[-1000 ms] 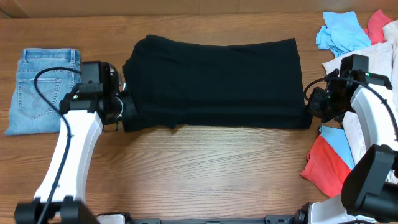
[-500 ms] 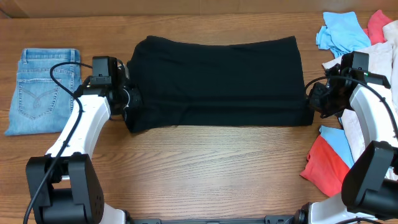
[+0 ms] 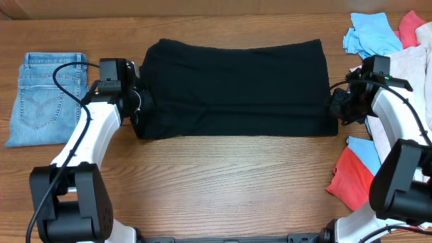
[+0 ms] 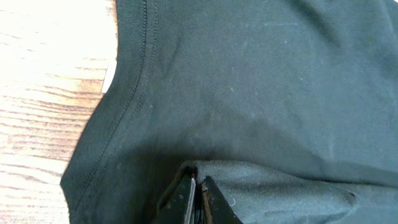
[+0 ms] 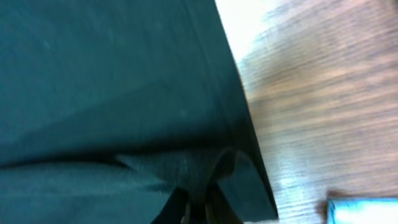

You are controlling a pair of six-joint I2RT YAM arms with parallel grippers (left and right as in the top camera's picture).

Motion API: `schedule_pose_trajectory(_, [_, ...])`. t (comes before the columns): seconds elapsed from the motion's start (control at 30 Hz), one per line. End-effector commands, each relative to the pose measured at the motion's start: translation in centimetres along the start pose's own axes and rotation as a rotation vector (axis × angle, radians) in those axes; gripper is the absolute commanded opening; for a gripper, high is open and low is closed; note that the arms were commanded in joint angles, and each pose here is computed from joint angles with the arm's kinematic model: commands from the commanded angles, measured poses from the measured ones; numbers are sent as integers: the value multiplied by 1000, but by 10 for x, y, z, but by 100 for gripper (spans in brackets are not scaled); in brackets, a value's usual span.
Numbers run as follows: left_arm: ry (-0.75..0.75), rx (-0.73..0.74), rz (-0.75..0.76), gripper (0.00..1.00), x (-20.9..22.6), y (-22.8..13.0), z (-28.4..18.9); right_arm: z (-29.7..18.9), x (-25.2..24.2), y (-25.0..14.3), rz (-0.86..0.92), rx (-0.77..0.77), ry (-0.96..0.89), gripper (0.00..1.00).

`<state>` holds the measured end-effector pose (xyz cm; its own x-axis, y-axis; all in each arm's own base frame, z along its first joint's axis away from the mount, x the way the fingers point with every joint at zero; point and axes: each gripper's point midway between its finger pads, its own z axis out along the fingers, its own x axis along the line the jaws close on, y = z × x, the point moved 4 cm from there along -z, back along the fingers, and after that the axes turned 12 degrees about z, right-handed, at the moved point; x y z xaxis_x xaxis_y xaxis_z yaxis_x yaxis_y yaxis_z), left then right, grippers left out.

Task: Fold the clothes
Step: 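Grasp the folded black shirt's left and right side edges with both grippers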

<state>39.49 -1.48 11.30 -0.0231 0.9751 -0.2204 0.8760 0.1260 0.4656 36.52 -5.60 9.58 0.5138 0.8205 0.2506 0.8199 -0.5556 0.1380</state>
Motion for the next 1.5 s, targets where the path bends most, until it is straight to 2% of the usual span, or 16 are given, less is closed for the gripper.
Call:
schedule_pose_trajectory(0.0, [27, 3, -13, 9, 6, 0, 8, -1, 7, 7, -20, -42, 11, 5])
schedule_pose_trajectory(0.13, [24, -29, -8, 10, 6, 6, 10, -1, 8, 10, -23, -57, 17, 7])
schedule_pose_trajectory(0.23, [22, -56, -3, 10, 6, 12, 10, -1, 10, 13, -26, -72, 23, 18])
schedule_pose_trajectory(0.27, [25, -62, -4, 10, 6, 13, 9, -1, 10, 15, -27, -79, 26, 25])
schedule_pose_trajectory(0.3, [35, -65, -15, 12, 7, 14, 9, -2, 11, 16, -28, -84, 28, 38])
schedule_pose_trajectory(0.33, [50, -66, -28, 18, 9, 14, 9, -2, 11, 17, -29, -89, 30, 46])
schedule_pose_trajectory(0.4, [78, -65, -39, 31, 14, 13, 9, -2, 12, 20, -32, -103, 36, 51])
schedule_pose_trajectory(0.5, [89, -50, -57, 44, 15, 10, 9, -2, 13, 20, -33, -106, 37, 52])
schedule_pose_trajectory(0.63, [79, 8, -76, 45, 14, -2, 9, -2, 9, 15, -25, -80, 25, 52])
schedule_pose_trajectory(0.9, [114, 244, -113, 45, 18, -51, 3, 1, 2, -1, -10, -5, -6, 52])
schedule_pose_trajectory(0.97, [119, 288, -118, 46, 18, -60, 0, 5, -3, -5, -7, 2, -25, 56])
schedule_pose_trajectory(1.07, [123, 315, -96, 54, 19, -65, -2, 12, -12, -12, -2, 14, -63, 57])
schedule_pose_trajectory(1.33, [162, 345, -75, 56, 26, -77, 0, 36, -25, -31, 2, 32, -77, 57])
schedule_pose_trajectory(1.47, [164, 366, -78, 56, 30, -95, 9, 43, -28, -34, 2, 18, -71, 52])
